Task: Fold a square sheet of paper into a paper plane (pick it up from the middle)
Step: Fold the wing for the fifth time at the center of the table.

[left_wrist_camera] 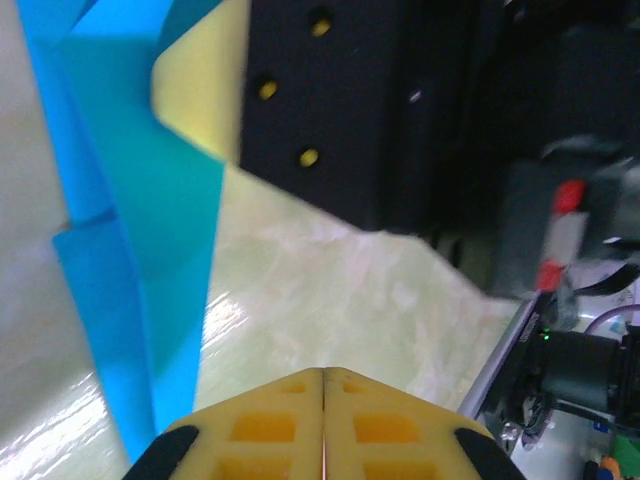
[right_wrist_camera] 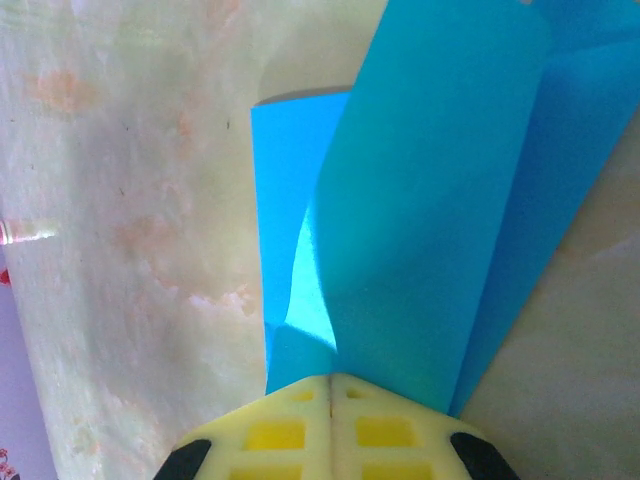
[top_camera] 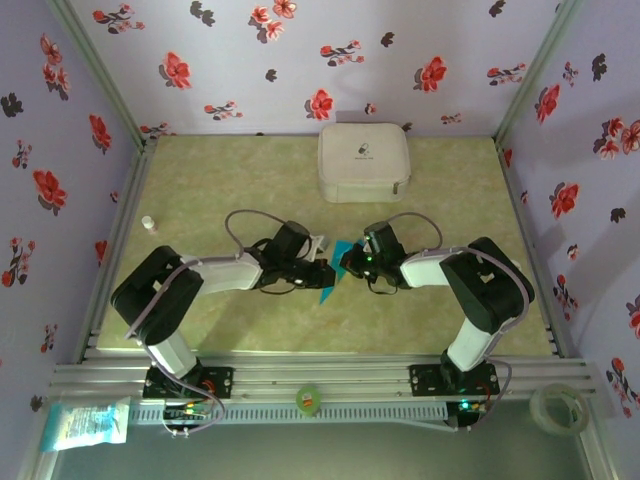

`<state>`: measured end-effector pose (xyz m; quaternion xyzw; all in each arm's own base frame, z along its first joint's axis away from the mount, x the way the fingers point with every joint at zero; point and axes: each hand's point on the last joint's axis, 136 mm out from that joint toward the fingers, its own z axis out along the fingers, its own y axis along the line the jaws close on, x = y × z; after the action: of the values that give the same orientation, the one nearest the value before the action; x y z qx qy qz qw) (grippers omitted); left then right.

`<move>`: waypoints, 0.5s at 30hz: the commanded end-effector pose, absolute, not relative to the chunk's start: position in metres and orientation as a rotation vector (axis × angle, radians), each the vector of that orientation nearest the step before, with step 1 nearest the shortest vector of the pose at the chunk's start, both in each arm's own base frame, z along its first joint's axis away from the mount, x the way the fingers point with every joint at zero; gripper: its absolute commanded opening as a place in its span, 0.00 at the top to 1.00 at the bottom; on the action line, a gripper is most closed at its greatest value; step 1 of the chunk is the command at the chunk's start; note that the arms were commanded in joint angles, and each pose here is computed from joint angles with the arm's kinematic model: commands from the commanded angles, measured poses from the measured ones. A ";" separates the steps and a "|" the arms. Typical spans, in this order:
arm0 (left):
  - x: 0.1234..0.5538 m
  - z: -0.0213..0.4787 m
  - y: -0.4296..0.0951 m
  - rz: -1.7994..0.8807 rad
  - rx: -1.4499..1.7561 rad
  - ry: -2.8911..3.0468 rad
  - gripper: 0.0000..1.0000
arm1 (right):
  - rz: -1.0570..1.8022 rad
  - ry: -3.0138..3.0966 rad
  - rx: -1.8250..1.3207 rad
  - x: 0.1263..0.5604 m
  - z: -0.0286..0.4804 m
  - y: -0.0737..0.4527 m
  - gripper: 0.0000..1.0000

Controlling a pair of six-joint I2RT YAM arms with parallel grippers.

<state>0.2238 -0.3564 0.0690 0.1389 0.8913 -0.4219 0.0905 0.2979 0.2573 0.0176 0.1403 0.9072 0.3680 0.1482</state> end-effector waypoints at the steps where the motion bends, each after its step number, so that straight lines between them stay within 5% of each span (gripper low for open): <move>1: 0.231 0.062 -0.360 -1.241 0.413 2.685 0.91 | 0.951 2.689 0.487 0.287 -0.011 0.241 0.98; 15: 0.243 0.001 -0.339 -1.028 0.316 2.833 0.93 | 0.976 2.680 0.484 0.286 -0.007 0.243 0.97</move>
<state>0.2441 -0.3533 0.0204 0.1134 0.9182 -0.3743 0.0631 0.2987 0.2580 0.0179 0.1437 0.9056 0.3705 0.1483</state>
